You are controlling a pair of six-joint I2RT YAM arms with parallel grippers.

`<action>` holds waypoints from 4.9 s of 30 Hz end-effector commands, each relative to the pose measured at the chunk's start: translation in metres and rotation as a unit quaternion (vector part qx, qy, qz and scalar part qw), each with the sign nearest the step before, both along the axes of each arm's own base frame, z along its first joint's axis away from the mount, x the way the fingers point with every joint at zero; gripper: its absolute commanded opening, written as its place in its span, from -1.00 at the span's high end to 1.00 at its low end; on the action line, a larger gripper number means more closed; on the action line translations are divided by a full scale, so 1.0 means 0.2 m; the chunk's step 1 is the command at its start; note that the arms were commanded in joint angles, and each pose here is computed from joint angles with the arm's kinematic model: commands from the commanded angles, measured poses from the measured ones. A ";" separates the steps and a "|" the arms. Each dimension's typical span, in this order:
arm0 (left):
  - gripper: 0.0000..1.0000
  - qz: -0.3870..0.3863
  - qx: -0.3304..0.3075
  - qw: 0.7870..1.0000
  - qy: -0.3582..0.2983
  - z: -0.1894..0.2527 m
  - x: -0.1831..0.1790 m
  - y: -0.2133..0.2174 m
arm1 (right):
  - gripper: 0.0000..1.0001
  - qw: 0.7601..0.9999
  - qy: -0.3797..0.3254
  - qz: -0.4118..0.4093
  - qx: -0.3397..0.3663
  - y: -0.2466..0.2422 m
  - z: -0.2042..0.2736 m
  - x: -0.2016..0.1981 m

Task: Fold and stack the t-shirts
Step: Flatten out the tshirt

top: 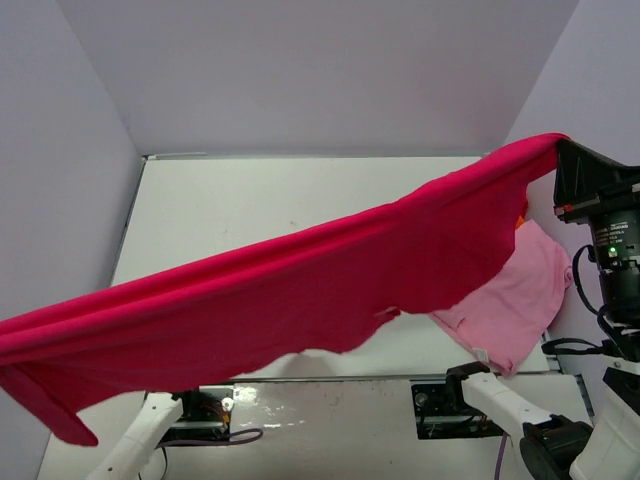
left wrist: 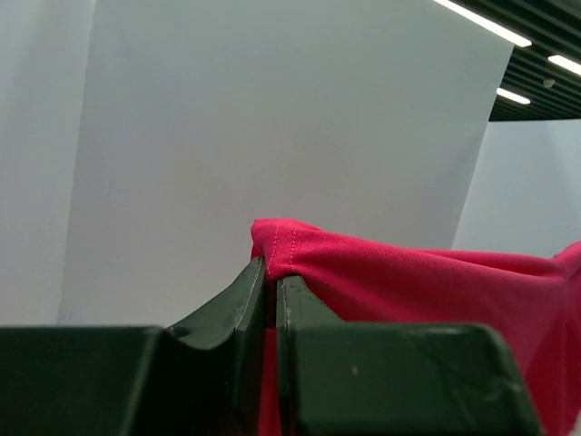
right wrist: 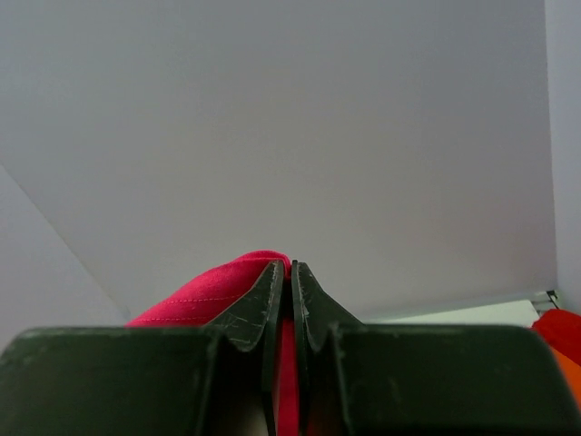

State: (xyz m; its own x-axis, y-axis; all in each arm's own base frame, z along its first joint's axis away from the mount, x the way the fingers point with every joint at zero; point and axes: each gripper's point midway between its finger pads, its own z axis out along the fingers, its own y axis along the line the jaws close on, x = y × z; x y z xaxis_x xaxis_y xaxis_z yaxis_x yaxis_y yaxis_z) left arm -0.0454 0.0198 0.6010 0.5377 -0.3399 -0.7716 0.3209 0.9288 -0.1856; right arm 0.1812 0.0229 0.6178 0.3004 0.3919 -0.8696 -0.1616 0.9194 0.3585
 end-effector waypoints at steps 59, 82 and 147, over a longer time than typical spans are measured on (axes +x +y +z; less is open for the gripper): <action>-0.94 0.245 0.035 0.783 0.571 -1.50 1.99 -0.01 | -0.46 0.820 0.498 0.259 -0.110 1.27 -2.48 0.59; -0.94 0.225 0.100 0.770 0.589 -1.43 1.95 -0.08 | -0.37 0.759 0.561 0.244 -0.225 1.51 -2.92 0.30; -0.93 0.068 0.037 0.767 0.636 -1.72 1.86 -0.45 | 1.00 0.993 0.047 -0.037 -0.107 0.53 -0.07 1.04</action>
State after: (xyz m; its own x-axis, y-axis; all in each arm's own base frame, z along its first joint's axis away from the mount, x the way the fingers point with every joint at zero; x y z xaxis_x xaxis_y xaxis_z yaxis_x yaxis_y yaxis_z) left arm 0.3167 -0.0695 0.2333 -0.7071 -0.2677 -0.6545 -0.1812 0.9633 -0.1982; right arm 0.4751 0.2045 0.4794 -0.0866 0.0528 -0.9948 -0.1627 0.9844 0.0664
